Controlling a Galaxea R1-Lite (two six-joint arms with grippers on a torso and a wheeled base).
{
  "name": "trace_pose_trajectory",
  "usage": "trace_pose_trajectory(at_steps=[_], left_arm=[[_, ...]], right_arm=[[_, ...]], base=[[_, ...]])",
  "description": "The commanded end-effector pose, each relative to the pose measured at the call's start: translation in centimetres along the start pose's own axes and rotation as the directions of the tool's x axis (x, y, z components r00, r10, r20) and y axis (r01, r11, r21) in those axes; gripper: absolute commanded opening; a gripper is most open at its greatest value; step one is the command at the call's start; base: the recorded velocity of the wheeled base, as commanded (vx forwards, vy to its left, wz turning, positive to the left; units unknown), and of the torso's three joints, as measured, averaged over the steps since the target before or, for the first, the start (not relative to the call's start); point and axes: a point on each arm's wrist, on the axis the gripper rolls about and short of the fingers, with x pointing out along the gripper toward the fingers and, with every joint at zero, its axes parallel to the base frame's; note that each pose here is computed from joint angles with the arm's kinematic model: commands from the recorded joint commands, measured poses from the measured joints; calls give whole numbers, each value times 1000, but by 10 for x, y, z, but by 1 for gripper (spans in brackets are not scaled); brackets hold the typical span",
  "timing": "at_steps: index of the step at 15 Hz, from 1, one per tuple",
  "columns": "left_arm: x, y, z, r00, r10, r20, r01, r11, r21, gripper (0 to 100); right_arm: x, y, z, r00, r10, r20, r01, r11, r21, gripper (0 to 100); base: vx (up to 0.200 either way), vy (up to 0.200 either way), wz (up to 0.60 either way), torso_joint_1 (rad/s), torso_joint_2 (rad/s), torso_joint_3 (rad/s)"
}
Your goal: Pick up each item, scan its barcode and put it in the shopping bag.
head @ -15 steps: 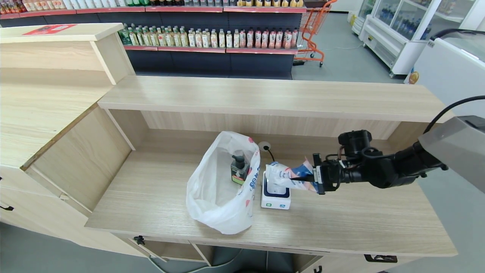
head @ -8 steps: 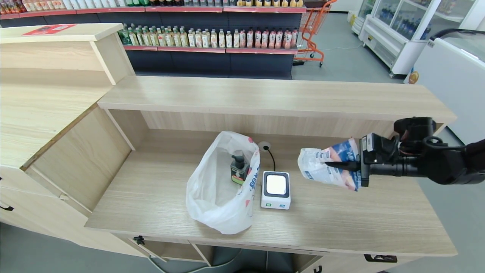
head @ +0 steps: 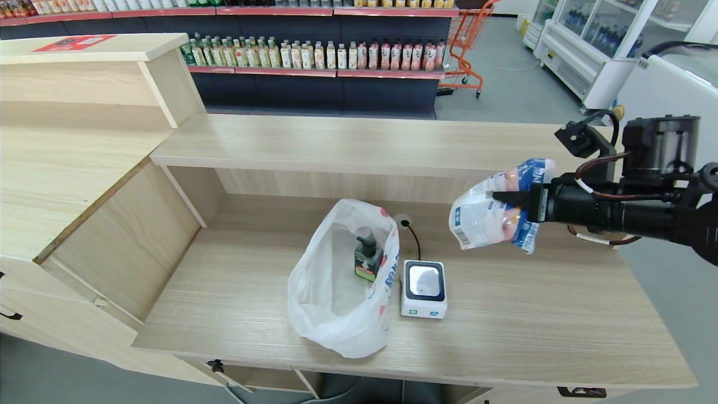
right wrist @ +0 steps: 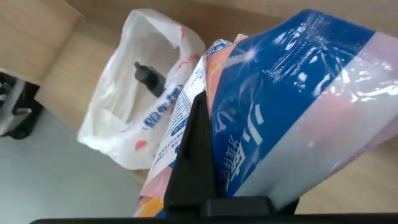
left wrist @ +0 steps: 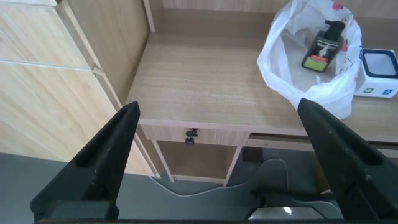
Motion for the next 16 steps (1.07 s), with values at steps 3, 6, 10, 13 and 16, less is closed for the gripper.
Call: trace_pose_trajectory(at_steps=[3, 6, 10, 13, 16], left_arm=[[0, 0, 0, 1000, 0, 0, 0, 1000, 2, 100], [0, 0, 0, 1000, 0, 0, 0, 1000, 2, 100], [0, 0, 0, 1000, 0, 0, 0, 1000, 2, 100], [0, 0, 0, 1000, 0, 0, 0, 1000, 2, 100], [0, 0, 0, 1000, 0, 0, 0, 1000, 2, 100]], right_arm=[[13, 51, -4, 995, 42, -86, -21, 974, 228, 0], [34, 64, -27, 978, 43, -202, 7, 970, 244, 0], [80, 74, -70, 940, 13, -340, 70, 971, 231, 0], [112, 78, -91, 923, -54, -380, 138, 971, 196, 0], [138, 89, -92, 932, -33, -362, 121, 967, 224, 0]], base=[[0, 200, 0, -10, -2, 2], [0, 67, 0, -1, 2, 1], [0, 0, 0, 0, 0, 0], [0, 0, 0, 0, 0, 0], [0, 0, 0, 0, 0, 0]])
